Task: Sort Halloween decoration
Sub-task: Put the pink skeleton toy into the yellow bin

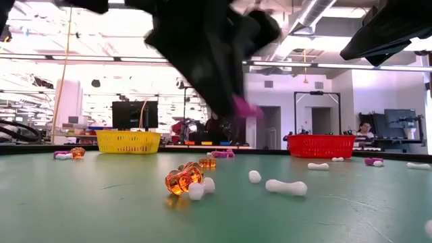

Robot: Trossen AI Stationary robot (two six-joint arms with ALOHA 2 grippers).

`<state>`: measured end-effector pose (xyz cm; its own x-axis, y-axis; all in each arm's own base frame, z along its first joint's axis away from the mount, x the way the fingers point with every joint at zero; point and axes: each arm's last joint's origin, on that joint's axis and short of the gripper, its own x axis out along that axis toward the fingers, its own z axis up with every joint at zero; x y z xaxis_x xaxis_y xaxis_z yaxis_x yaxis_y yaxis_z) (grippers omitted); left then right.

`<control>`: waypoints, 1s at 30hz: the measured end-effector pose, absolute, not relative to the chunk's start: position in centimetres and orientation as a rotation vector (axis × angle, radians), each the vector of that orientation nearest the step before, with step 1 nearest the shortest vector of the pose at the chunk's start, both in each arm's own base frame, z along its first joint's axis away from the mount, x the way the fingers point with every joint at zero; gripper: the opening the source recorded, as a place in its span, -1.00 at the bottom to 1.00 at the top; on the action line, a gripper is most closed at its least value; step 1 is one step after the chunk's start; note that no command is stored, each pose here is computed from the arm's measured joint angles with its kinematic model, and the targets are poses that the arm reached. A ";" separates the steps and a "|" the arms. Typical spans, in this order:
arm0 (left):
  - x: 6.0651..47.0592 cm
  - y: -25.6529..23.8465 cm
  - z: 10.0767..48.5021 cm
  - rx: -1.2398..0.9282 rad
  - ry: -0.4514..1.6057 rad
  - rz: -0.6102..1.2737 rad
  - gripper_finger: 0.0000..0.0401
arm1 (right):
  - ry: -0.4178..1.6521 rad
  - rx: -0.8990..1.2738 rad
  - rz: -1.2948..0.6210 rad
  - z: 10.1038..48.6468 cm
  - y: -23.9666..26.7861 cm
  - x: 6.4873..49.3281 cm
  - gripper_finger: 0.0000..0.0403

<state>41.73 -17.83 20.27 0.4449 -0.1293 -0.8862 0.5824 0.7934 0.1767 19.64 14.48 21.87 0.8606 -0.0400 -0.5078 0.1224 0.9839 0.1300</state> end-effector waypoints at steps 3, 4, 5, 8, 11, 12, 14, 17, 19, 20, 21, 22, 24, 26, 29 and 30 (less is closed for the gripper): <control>40.8 -13.8 21.9 0.447 1.005 -0.444 -0.93 | 0.529 0.159 -0.086 21.9 14.5 19.6 -0.84; 40.2 -12.0 22.4 0.412 0.999 -0.413 -0.94 | 0.531 0.158 -0.087 21.8 14.5 19.6 -0.84; 39.5 -10.1 22.9 0.378 0.984 -0.369 -0.94 | 0.532 0.156 -0.087 21.8 14.5 19.6 -0.84; 35.9 -4.3 24.0 0.288 0.948 -0.176 -0.94 | 0.534 0.158 -0.083 21.8 14.6 19.5 -0.84; 31.5 1.0 24.0 0.206 0.934 0.057 -0.94 | 0.538 0.154 -0.081 21.8 14.6 19.5 -0.84; 30.1 2.5 23.9 0.180 0.915 0.135 -0.94 | 0.540 0.152 -0.081 21.8 14.6 19.5 -0.84; 27.3 5.3 24.3 0.130 0.862 0.291 -0.94 | 0.541 0.148 -0.081 21.8 14.6 19.5 -0.84; 23.6 8.8 24.1 0.033 0.817 0.485 -0.94 | 0.546 0.143 -0.087 21.7 14.5 19.5 -0.84; 21.9 10.5 23.7 -0.042 0.810 0.585 -0.94 | 0.547 0.142 -0.094 21.7 14.3 19.6 -0.84; 21.2 11.3 23.7 -0.076 0.799 0.633 -0.94 | 0.549 0.141 -0.098 21.7 14.2 19.6 -0.84; 20.6 12.1 23.7 -0.107 0.795 0.680 -0.94 | 0.550 0.139 -0.100 21.7 14.2 19.6 -0.84; 20.1 12.8 23.6 -0.138 0.797 0.723 -0.94 | 0.549 0.141 -0.105 21.7 14.1 19.7 -0.84; 19.4 14.2 23.0 -0.202 0.808 0.800 -0.93 | 0.549 0.143 -0.112 21.7 13.9 19.8 -0.84; 18.9 15.2 22.5 -0.255 0.820 0.854 -0.90 | 0.548 0.145 -0.117 21.7 13.9 19.9 -0.84; 18.5 16.4 21.6 -0.299 0.848 0.892 -0.86 | 0.548 0.149 -0.122 21.7 13.8 19.9 -0.84; 18.4 16.7 21.2 -0.312 0.863 0.894 -0.85 | 0.548 0.149 -0.122 21.7 13.8 19.9 -0.84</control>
